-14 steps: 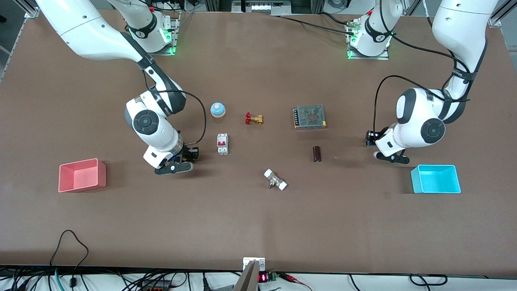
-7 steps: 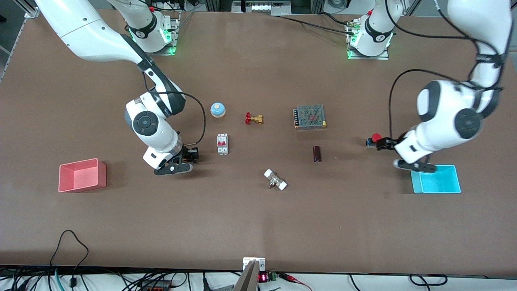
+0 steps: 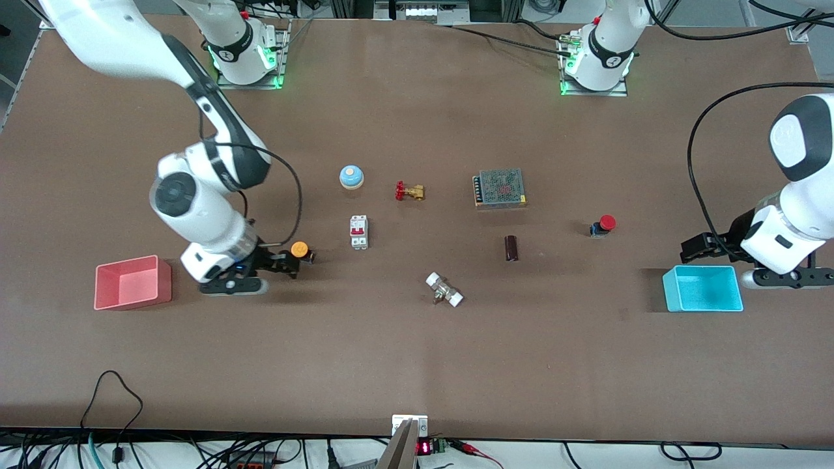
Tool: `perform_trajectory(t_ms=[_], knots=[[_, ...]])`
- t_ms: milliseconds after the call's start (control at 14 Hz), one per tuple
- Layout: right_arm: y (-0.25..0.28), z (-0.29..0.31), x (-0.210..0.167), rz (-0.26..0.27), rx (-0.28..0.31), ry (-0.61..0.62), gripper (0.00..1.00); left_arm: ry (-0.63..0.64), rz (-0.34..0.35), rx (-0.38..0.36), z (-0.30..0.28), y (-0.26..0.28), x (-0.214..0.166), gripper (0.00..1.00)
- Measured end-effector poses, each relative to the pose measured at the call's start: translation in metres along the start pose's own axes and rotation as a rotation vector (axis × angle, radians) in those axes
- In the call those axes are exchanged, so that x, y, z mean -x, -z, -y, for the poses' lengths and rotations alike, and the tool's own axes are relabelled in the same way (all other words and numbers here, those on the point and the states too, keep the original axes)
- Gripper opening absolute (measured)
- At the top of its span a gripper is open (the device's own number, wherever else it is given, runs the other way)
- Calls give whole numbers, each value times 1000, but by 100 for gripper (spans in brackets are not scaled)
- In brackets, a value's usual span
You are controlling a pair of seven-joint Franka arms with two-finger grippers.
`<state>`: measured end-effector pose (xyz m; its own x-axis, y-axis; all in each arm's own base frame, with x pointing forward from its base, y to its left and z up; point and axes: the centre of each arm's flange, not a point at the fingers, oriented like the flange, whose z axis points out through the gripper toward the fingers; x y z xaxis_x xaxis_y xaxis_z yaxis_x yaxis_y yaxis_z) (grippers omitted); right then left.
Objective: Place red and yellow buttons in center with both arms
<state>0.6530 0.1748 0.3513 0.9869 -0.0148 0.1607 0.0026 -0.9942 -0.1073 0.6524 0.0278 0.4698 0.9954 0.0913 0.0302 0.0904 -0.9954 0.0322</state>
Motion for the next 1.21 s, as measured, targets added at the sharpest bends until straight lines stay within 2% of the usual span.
perform_trajectory(t_ms=[143,286,571,786,1000,1214], knots=[[79,-22,-4,6,15,-5,100,25,4,0,-2,32,1,100],[143,-56,2,28,72,-11,100,32,-3,0,-1,66,8,100],[224,-127,17,110,154,-108,100,34,-12,-1,-2,102,25,100],[253,-152,35,173,173,-158,100,30,4,-2,-4,104,29,100],[256,-133,38,183,170,-129,100,26,42,-4,-6,101,33,100],[253,-125,41,200,164,-118,100,26,41,-4,-6,103,35,100]])
